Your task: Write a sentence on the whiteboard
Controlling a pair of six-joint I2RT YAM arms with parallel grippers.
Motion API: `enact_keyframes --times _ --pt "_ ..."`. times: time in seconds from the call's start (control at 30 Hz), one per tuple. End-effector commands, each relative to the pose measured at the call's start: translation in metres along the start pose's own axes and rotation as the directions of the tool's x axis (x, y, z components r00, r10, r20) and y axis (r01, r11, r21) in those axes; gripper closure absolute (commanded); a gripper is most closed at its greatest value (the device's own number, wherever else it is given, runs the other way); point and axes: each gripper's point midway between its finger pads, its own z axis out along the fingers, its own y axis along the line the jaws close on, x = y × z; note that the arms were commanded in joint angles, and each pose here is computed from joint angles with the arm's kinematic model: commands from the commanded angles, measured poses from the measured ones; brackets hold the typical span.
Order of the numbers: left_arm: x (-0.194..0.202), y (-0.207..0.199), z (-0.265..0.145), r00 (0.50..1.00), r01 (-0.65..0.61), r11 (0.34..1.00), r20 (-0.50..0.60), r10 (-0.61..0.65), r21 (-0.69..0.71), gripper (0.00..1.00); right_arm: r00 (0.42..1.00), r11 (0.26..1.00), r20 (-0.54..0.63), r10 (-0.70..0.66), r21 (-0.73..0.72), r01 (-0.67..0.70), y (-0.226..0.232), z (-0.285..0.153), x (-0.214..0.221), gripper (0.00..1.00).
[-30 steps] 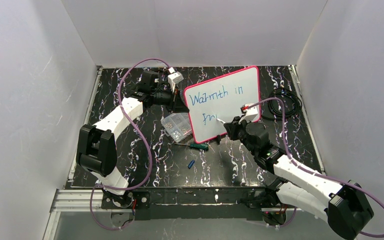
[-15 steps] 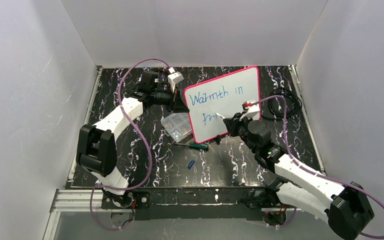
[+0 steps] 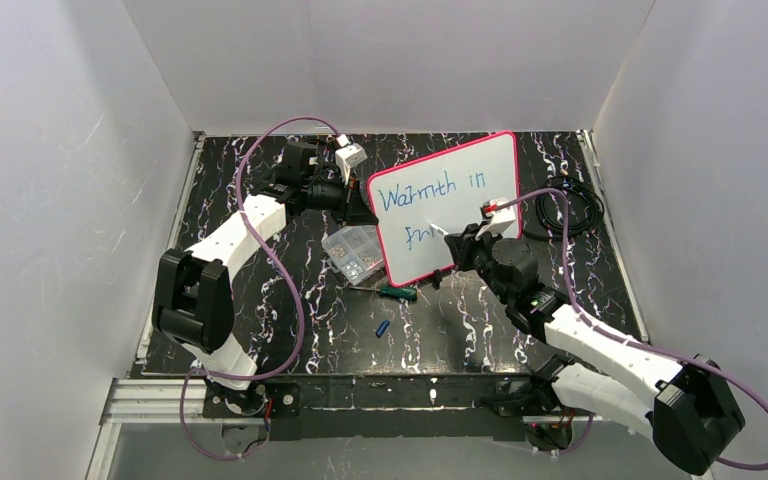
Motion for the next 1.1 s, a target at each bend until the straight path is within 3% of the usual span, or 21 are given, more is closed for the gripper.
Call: enact_keyframes --times 0.0,1.07 --pt "-0.026 -0.034 -0.013 0.995 -0.093 0.993 0.054 0.090 0.073 1.00 0.993 1.000 0.115 0.025 -0.015 -0.024 0.007 -0.007 -0.043 0.99" --pt "-0.027 -0.035 -0.014 0.994 -0.098 0.993 0.056 0.094 0.072 1.00 1.000 0.997 0.011 -0.012 0.081 0.011 -0.018 -0.004 0.001 0.99"
